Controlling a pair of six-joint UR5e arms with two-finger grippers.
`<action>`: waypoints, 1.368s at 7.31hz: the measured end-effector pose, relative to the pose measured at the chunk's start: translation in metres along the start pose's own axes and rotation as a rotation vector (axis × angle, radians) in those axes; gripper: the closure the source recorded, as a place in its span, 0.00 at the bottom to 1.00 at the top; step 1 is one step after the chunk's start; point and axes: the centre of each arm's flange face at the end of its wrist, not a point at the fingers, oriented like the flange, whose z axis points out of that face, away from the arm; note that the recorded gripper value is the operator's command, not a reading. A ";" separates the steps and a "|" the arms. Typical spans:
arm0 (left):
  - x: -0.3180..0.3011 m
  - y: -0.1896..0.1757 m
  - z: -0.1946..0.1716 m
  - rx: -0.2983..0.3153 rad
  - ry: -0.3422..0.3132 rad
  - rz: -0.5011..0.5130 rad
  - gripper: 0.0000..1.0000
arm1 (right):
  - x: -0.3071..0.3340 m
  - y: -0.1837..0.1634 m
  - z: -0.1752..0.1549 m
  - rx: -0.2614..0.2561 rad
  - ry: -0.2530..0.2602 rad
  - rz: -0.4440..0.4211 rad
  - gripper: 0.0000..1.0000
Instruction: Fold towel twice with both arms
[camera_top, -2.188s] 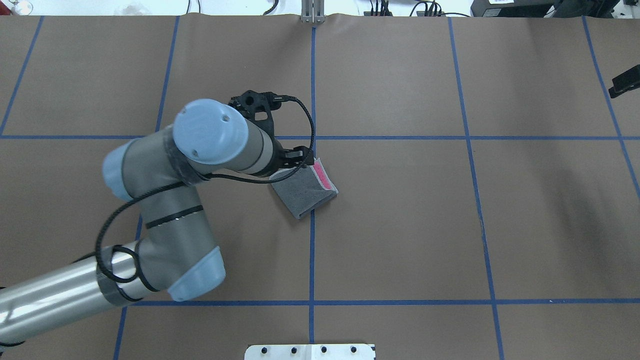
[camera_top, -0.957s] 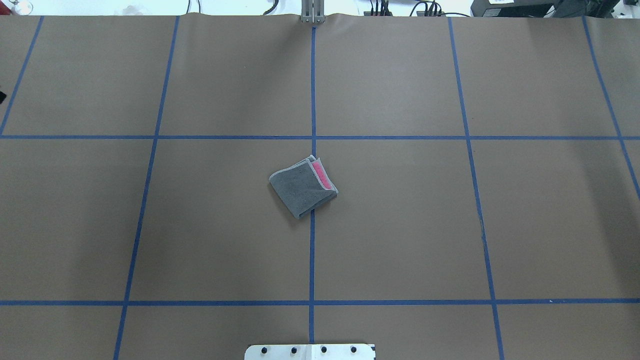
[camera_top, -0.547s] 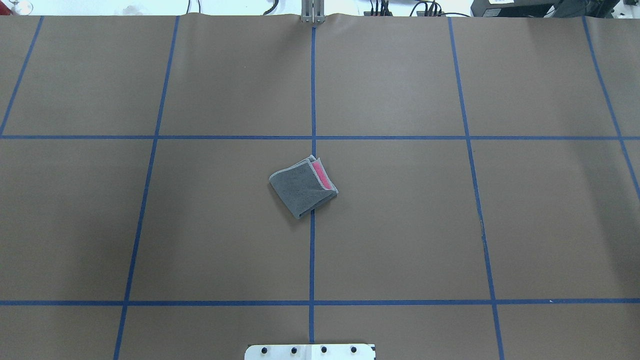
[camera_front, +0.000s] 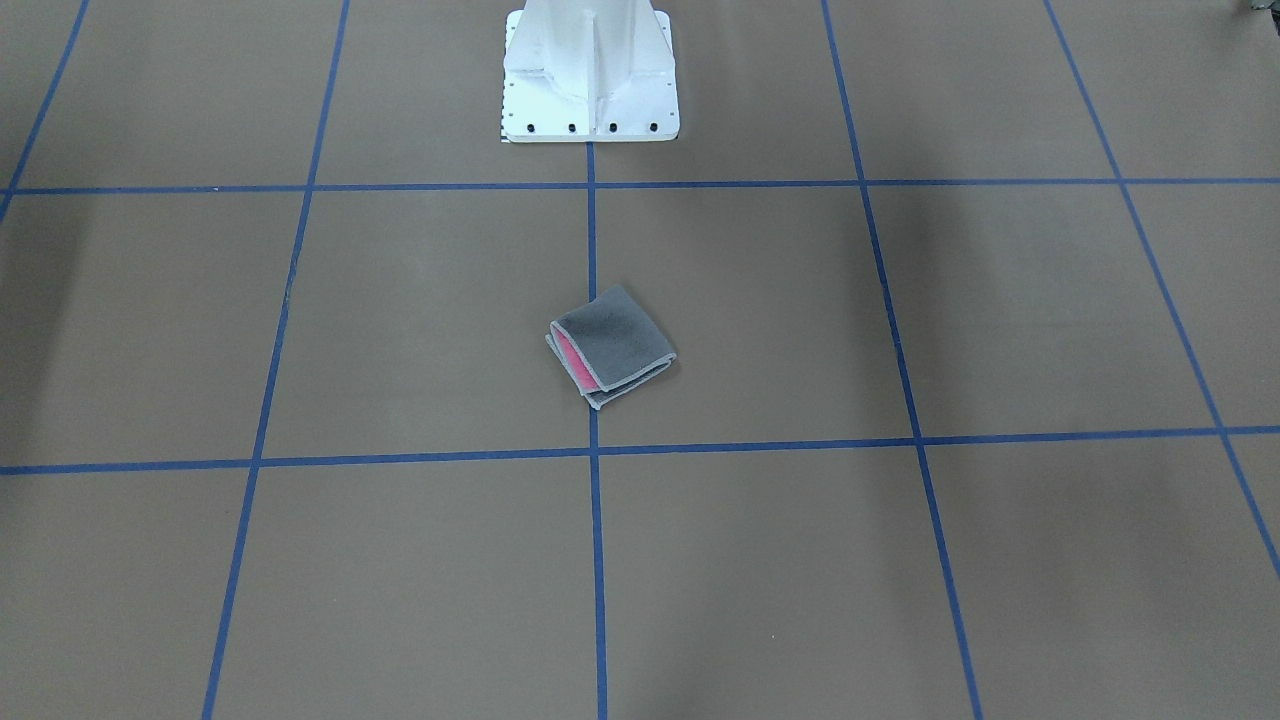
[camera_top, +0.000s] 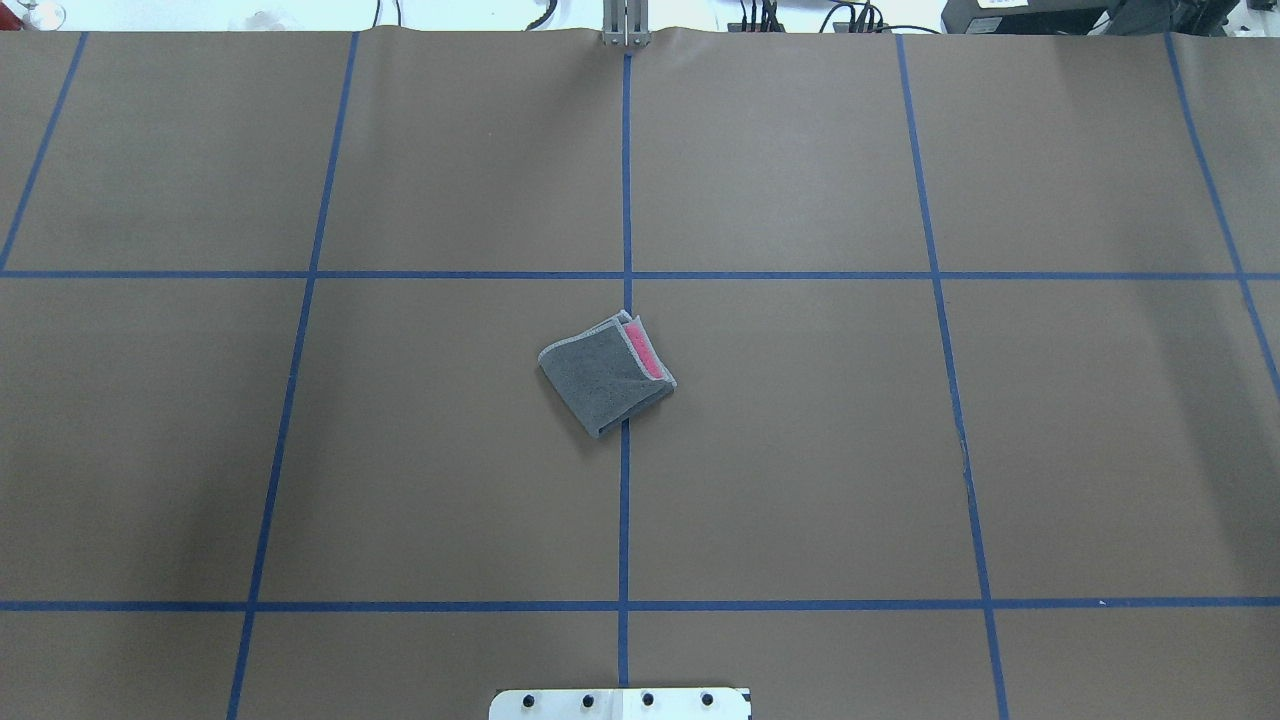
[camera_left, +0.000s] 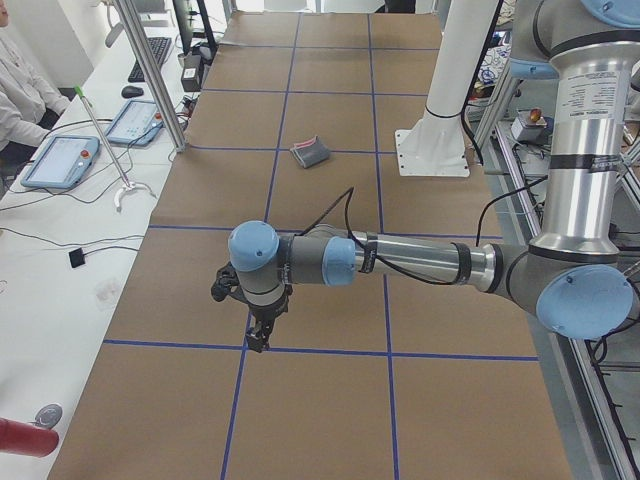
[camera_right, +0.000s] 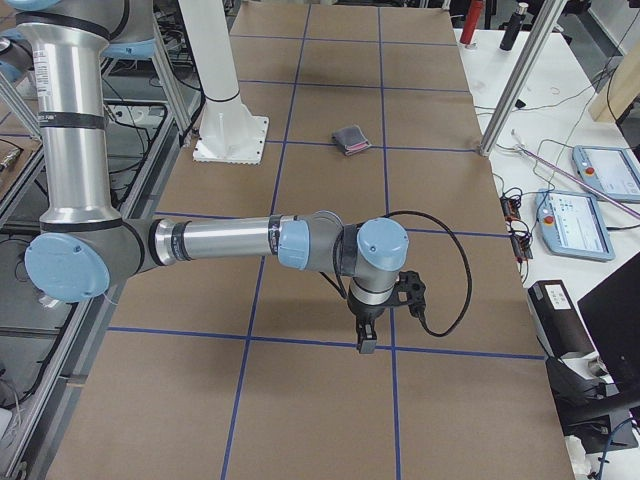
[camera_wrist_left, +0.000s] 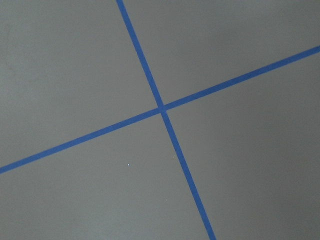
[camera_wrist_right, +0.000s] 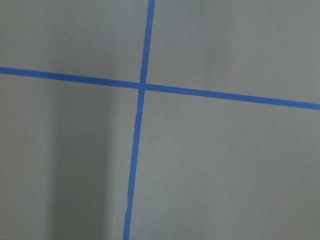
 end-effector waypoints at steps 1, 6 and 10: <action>-0.003 0.012 0.005 -0.001 0.000 -0.005 0.00 | 0.001 0.000 0.002 0.005 0.001 -0.005 0.00; -0.009 0.039 0.015 -0.006 -0.011 -0.024 0.00 | 0.003 0.003 0.006 0.009 0.003 -0.010 0.00; -0.008 0.038 0.015 -0.005 -0.014 -0.018 0.00 | 0.005 0.004 0.008 0.005 0.003 -0.007 0.00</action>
